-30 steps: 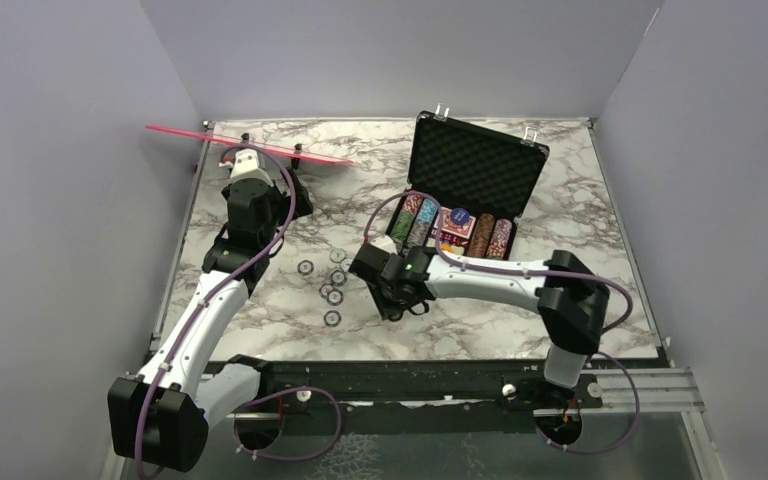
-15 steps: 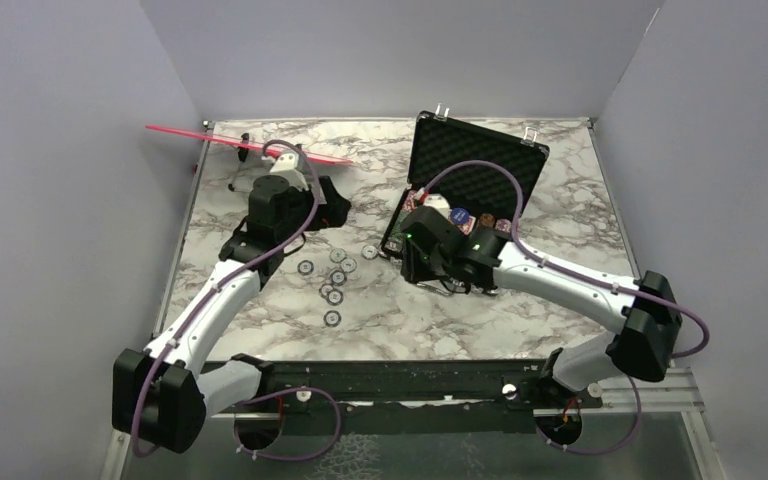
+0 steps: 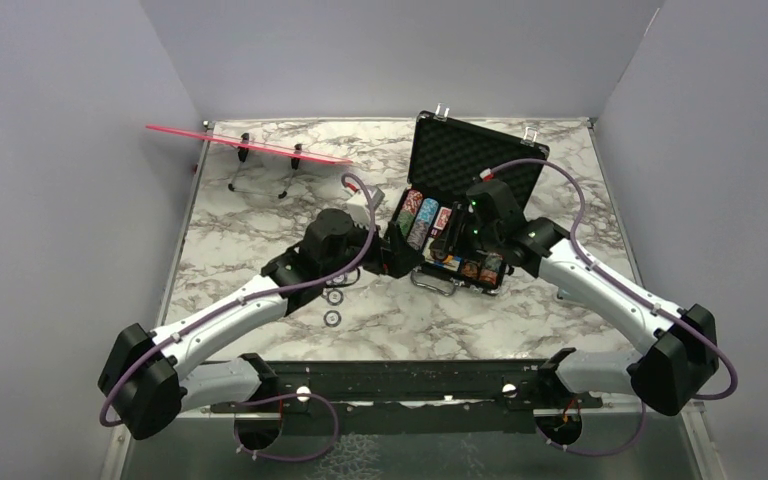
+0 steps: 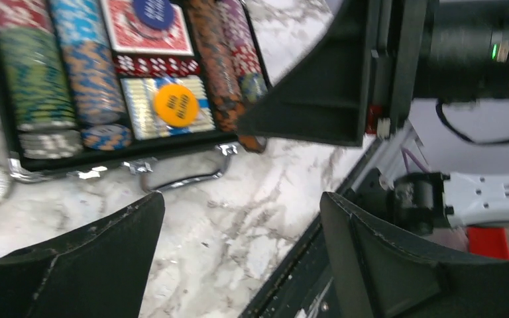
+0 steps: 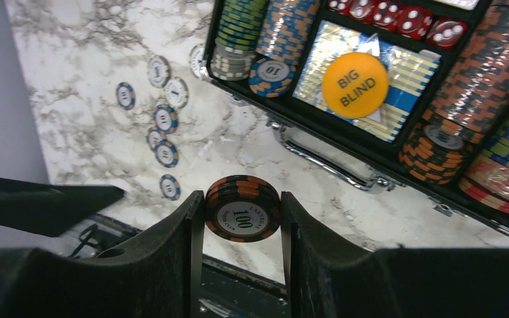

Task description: Pack up texas hold em set

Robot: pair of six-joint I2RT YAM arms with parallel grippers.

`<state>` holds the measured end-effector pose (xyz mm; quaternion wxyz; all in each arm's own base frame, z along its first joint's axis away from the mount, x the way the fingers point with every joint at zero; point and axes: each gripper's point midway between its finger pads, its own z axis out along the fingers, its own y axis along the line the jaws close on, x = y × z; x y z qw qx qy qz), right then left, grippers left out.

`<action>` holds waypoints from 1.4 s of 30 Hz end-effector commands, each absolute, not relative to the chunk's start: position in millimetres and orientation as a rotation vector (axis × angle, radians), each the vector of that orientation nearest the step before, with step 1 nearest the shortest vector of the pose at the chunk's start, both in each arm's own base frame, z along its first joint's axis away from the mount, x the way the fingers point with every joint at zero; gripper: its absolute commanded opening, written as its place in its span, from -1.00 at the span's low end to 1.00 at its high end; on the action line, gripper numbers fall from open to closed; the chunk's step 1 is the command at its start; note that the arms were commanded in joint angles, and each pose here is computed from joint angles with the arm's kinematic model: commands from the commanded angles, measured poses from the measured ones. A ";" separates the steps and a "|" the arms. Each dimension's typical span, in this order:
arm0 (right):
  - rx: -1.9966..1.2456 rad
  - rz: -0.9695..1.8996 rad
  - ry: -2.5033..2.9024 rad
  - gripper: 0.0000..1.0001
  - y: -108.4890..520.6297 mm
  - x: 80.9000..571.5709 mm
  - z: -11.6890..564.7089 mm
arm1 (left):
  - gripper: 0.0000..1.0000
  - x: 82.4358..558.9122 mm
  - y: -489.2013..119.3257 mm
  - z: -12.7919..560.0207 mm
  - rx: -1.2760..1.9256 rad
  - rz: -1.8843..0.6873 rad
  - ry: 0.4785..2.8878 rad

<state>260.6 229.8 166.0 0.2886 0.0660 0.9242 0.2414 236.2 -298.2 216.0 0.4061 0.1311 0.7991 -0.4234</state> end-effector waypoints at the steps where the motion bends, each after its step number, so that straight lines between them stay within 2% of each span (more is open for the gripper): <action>1: 0.198 0.886 2.398 -0.39 250.0 257.0 197.8 | 0.71 210.3 -323.5 217.9 0.337 -1.191 1.974; 5: 0.172 0.990 2.371 -0.39 254.8 246.3 214.9 | 0.46 195.7 -337.1 212.9 0.392 -1.227 1.958; 17: 0.202 1.087 2.345 -0.37 246.7 220.5 219.1 | 0.52 208.8 -339.2 232.0 0.220 -1.245 1.836; 22: 0.206 1.115 2.336 -0.37 247.6 217.4 223.9 | 0.32 205.9 -348.6 235.0 0.155 -1.329 1.871; 34: 0.215 1.132 2.355 -0.39 251.6 217.6 219.8 | -0.38 209.0 -356.5 232.2 0.154 -1.322 1.872; 38: 0.201 1.141 2.367 -0.37 253.7 216.3 215.7 | -0.89 212.2 -355.4 235.2 0.193 -1.284 1.844; 39: 0.200 1.142 2.368 -0.31 254.1 216.6 214.7 | -1.00 213.0 -354.6 235.2 0.213 -1.267 1.835; 40: 0.199 1.139 2.366 -0.20 254.3 217.5 214.3 | -1.00 213.8 -353.9 236.1 0.235 -1.249 1.822; 42: 0.194 1.118 2.351 0.16 253.6 222.4 216.8 | -1.00 215.4 -352.4 237.2 0.299 -1.203 1.791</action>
